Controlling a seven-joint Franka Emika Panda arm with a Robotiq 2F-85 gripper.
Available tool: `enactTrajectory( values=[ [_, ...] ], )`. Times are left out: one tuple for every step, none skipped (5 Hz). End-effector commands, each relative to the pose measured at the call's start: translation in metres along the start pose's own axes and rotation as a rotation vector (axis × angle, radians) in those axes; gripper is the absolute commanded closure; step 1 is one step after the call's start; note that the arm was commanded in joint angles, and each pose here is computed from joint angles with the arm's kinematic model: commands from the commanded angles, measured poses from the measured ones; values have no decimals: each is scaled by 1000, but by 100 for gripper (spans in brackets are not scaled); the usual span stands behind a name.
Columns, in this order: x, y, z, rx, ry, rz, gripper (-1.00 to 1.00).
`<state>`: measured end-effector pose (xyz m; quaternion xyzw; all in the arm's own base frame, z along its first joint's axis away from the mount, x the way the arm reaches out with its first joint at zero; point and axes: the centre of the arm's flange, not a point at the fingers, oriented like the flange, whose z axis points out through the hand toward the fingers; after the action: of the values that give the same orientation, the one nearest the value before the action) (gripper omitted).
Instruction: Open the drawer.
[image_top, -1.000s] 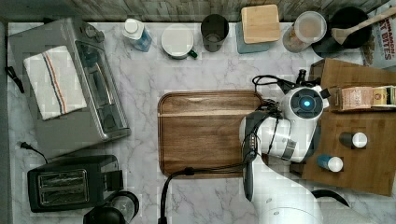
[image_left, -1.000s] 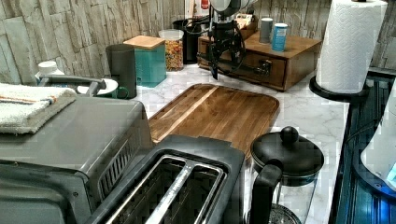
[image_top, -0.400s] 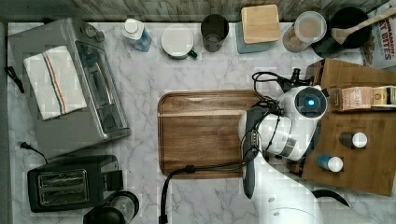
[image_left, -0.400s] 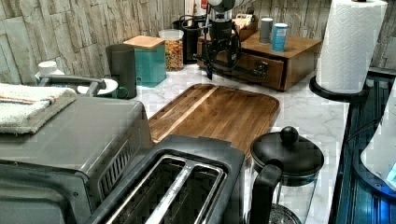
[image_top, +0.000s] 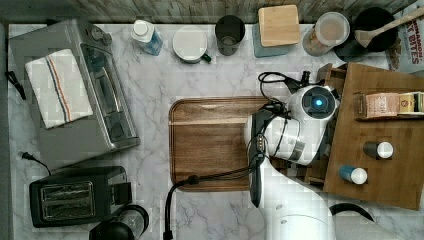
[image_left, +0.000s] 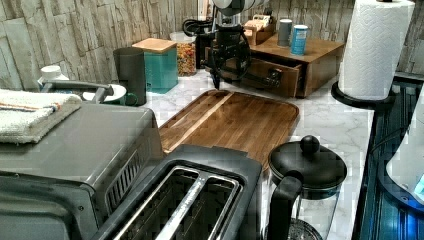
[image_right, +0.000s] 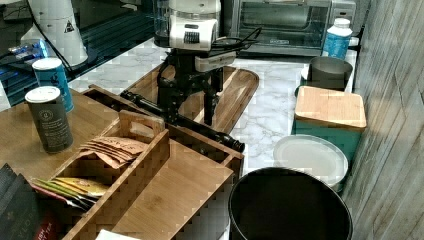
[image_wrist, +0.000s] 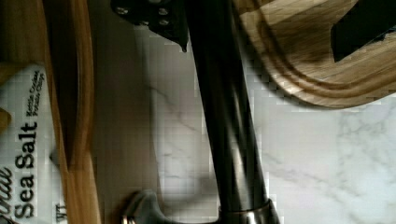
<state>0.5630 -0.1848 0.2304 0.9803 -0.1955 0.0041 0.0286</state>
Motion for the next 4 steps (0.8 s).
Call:
enactTrajectory(
  values=[
    [3, -226, -59, 157, 88, -64, -100],
    [3, -247, -63, 164, 100, -50, -100],
    [3, -264, -72, 180, 88, -56, -100],
    [-3, -282, -85, 185, 64, -39, -100]
  ],
)
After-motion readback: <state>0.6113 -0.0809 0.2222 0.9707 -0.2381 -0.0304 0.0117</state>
